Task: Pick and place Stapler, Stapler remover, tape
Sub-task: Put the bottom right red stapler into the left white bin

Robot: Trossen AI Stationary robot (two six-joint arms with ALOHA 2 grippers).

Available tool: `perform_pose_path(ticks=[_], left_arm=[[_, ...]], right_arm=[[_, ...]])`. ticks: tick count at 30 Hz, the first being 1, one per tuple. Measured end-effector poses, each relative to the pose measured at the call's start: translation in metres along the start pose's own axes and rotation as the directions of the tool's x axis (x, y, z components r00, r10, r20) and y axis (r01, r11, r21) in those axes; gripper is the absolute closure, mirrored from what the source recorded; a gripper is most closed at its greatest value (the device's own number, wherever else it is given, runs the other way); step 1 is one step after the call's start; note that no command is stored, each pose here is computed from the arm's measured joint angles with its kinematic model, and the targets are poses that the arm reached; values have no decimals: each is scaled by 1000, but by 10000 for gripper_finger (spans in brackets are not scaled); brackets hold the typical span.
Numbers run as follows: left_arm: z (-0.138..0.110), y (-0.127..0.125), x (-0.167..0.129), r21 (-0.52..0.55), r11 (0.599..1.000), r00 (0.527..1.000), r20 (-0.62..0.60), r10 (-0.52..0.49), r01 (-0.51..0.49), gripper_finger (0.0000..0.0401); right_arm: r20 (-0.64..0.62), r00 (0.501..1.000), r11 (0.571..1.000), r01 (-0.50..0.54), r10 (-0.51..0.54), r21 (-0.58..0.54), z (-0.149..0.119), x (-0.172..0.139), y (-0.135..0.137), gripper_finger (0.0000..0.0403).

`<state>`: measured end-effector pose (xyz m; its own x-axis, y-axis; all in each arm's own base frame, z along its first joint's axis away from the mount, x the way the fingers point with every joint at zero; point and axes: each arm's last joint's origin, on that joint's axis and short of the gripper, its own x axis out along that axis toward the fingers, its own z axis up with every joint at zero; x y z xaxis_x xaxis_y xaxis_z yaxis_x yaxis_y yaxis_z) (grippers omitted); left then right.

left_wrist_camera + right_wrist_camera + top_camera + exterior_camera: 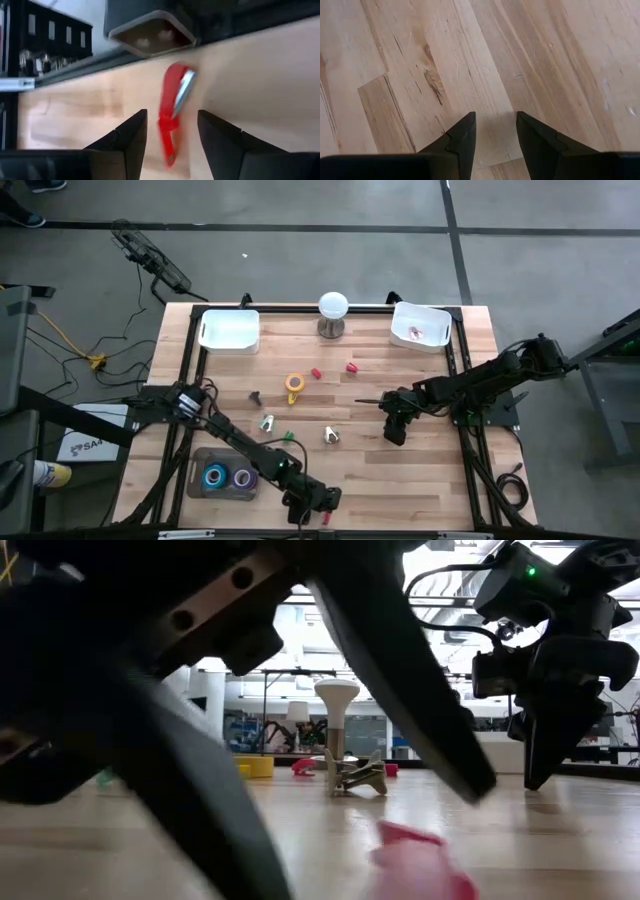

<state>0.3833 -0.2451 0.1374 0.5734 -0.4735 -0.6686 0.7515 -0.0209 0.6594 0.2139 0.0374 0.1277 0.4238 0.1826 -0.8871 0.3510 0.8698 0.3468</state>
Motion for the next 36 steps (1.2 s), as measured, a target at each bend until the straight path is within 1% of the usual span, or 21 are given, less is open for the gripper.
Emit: perform_pose_path(ticks=[12,17,24,27,30,33,36], left_arm=[[-1,-2,6,7,1000,1000,11,5,-5,231],[0,0,6,11,1000,1000,17,19,-19,231],[1,5,17,12,1000,999,25,28,-29,231],[1,6,19,8,1000,1000,15,16,-16,235],[0,5,19,1,1000,1000,1,-18,18,258],[-1,2,19,-9,999,999,-13,-46,46,299],[-1,1,19,-64,996,998,-19,-57,56,343]], right_arm=[[1,1000,1000,-4,4,3,0,0,0,271],[1,1000,1000,-8,8,3,0,0,0,271],[3,1000,1000,-12,12,2,1,0,1,272],[4,1000,1000,-12,12,18,1,0,1,271],[4,1000,1000,-13,13,21,1,0,1,272],[5,1000,1000,-13,13,24,1,0,1,273],[4,1000,1000,-13,13,25,1,0,1,272]])
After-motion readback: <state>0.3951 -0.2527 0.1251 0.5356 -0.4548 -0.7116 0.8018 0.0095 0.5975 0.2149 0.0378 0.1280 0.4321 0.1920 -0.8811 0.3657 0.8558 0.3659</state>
